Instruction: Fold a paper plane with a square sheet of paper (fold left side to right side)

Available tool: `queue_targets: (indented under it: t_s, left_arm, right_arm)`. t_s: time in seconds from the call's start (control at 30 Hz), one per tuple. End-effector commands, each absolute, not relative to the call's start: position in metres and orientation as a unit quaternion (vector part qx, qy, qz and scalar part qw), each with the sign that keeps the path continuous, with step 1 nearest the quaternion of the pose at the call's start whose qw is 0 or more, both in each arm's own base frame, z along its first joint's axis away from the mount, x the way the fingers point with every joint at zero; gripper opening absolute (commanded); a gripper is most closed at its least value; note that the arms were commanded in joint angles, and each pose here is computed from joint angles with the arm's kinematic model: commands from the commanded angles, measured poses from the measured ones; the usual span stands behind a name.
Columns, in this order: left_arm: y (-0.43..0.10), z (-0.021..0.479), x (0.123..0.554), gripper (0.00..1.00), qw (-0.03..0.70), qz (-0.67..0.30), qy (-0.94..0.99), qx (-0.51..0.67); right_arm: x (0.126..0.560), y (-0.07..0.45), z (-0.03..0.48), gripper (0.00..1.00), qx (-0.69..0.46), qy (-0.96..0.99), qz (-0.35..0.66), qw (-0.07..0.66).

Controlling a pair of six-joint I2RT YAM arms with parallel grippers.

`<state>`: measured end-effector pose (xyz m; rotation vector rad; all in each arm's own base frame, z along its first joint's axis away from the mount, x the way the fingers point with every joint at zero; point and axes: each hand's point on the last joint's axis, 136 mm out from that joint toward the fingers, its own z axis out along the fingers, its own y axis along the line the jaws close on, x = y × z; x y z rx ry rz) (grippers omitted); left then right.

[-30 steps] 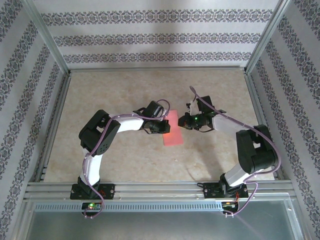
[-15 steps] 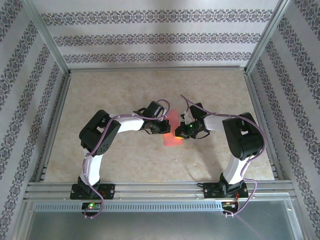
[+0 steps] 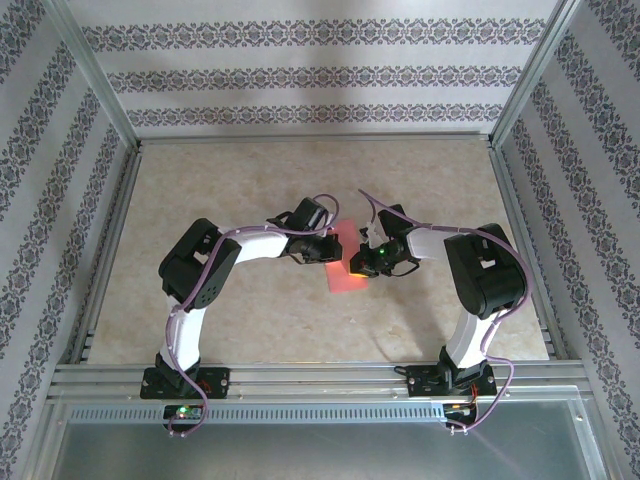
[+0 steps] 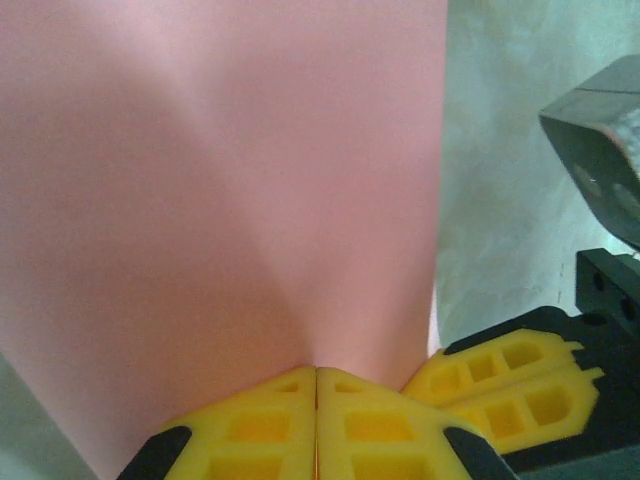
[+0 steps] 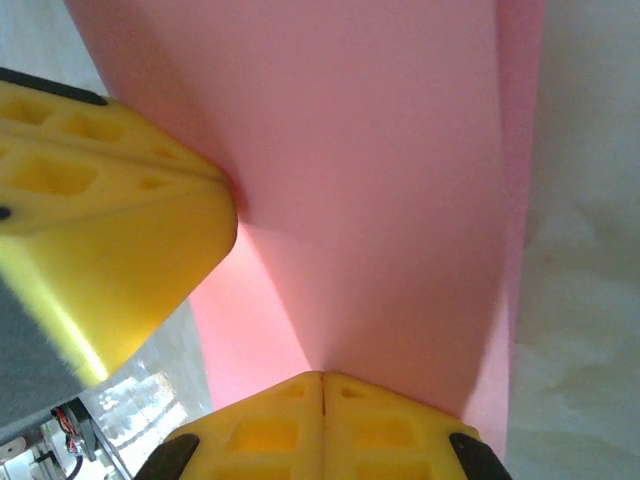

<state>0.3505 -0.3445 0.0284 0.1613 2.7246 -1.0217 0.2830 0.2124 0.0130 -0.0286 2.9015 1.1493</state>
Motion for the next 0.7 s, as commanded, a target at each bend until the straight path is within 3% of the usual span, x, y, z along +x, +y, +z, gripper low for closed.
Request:
queue_targets:
  t_s: [0.0, 0.67]
  left_arm:
    - [-0.336, 0.015, 0.356, 0.08, 0.108, -0.333, 0.935, 0.057]
    - [-0.301, -0.008, 0.378, 0.08, 0.153, -0.300, 0.940, 0.062]
  right_arm:
    - [0.258, 0.184, -0.029, 0.00, 0.014, 0.959, 0.281, -0.038]
    - [0.249, 0.171, -0.042, 0.00, 0.020, 0.971, 0.230, -0.068]
